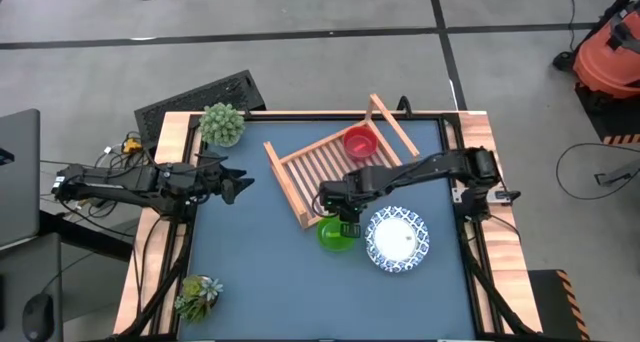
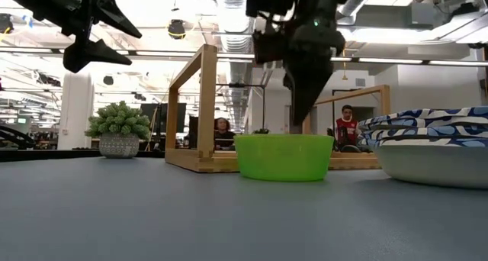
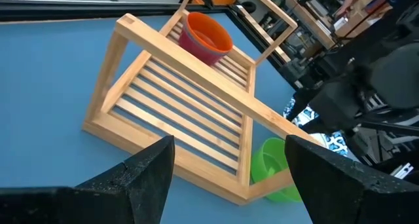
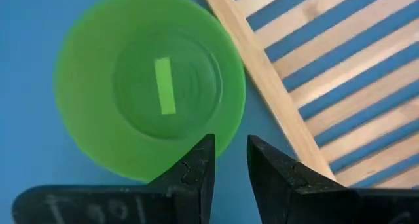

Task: Place and stack bowls onto a shelf
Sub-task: Stack the green bowl on top of the orange bowl on the shelf

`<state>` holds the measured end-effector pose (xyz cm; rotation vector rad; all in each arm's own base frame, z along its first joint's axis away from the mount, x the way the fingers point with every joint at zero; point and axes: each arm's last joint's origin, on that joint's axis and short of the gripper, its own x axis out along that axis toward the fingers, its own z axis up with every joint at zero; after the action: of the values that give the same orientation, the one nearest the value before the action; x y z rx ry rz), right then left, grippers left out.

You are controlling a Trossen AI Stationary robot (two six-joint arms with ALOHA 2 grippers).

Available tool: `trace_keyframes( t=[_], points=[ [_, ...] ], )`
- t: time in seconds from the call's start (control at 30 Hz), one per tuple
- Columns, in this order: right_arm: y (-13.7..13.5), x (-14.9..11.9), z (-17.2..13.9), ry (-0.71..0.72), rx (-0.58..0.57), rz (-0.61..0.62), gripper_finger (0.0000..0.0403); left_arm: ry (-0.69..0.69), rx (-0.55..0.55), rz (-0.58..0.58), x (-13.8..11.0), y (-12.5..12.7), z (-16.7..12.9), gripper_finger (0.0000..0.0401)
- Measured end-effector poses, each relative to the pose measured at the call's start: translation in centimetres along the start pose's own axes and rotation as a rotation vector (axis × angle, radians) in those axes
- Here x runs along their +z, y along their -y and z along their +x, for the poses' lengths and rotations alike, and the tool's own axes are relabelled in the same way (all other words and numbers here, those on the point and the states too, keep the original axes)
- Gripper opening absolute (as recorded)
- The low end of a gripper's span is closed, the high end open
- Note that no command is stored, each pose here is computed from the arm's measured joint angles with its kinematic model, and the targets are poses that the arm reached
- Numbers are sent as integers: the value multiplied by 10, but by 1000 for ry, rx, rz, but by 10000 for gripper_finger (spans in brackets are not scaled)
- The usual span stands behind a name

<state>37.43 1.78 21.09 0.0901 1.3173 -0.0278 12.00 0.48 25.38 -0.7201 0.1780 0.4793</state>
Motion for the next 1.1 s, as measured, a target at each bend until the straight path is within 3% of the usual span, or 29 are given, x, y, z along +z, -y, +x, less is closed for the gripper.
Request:
trace_keyframes(
  t=[0.47, 0.73, 0.83, 0.97, 1.1],
  points=[
    [16, -1, 22, 57, -7, 38, 116, 3, 10, 1, 0, -1, 0, 274],
    [9, -3, 32, 64, 7, 28, 114, -3, 16, 4, -1, -1, 0, 274],
    [8, -3, 32, 65, 3, 30, 91, -3, 17, 3, -1, -1, 0, 274],
    [9, -3, 31, 66, 9, 45, 24, -3, 17, 2, -1, -1, 0, 274],
    [9, -3, 31, 59, 13, 68, 20, -6, 20, 4, -1, -2, 0, 274]
  ],
)
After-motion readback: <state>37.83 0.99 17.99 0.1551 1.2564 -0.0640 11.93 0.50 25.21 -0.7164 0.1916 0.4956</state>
